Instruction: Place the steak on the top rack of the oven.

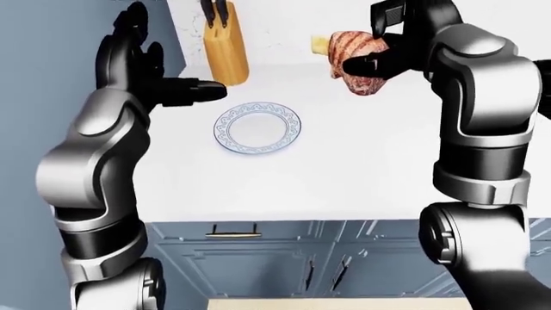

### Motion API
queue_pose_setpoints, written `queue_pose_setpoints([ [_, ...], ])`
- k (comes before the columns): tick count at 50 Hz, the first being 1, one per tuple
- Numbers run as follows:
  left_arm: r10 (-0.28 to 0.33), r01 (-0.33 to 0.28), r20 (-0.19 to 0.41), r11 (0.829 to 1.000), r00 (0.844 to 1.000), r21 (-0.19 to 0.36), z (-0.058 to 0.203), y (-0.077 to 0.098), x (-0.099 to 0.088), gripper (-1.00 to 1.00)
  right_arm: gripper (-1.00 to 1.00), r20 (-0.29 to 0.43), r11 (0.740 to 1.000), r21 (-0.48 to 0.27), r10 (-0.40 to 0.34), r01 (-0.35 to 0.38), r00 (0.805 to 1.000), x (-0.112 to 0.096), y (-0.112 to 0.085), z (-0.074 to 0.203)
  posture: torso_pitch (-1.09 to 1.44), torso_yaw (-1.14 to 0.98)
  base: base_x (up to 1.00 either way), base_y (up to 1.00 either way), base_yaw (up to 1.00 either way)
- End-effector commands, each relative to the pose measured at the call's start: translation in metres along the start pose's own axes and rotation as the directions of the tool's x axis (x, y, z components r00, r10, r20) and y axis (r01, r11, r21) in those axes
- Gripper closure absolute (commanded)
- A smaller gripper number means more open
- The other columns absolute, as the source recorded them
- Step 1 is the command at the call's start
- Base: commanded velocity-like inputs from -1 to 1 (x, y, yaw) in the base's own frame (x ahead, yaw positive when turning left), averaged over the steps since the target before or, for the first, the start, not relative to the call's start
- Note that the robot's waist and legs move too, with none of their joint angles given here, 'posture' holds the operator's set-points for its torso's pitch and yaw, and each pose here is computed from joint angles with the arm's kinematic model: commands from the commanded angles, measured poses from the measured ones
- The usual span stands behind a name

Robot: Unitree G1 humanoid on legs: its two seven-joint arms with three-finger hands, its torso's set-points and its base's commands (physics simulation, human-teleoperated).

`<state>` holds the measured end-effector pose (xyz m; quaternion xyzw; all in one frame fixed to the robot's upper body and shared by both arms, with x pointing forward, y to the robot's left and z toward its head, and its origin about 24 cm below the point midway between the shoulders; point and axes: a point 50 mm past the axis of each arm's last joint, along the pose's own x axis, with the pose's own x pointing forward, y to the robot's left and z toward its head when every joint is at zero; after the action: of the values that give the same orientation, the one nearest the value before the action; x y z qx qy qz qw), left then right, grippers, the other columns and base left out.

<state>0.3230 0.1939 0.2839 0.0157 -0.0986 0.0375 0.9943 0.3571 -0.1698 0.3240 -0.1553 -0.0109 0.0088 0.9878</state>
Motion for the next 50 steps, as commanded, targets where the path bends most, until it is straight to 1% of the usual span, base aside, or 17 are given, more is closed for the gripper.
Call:
queue_pose_setpoints([
  [1, -0.017, 0.017, 0.1, 1.0, 0.995, -0.002, 0.02, -0.003, -0.003, -1.0, 1.0, 0.107, 0.998, -0.004, -0.064, 0.064, 0.992, -0.01, -0.013, 0.023, 0.0, 0.0, -0.14, 0.0, 0.0],
  [21, -0.017, 0.018, 0.097, 1.0, 0.995, -0.007, 0.017, -0.003, -0.003, -1.0, 1.0, 0.1, 0.999, -0.004, -0.053, 0.054, 0.994, -0.008, -0.011, 0.02, 0.0, 0.0, -0.14, -0.07, 0.0],
  [50, -0.018, 0.019, 0.091, 1.0, 0.996, -0.01, 0.015, -0.003, -0.003, -1.0, 1.0, 0.091, 0.999, -0.007, -0.045, 0.046, 0.995, -0.007, -0.007, 0.013, 0.0, 0.0, -0.14, -0.27, 0.0],
])
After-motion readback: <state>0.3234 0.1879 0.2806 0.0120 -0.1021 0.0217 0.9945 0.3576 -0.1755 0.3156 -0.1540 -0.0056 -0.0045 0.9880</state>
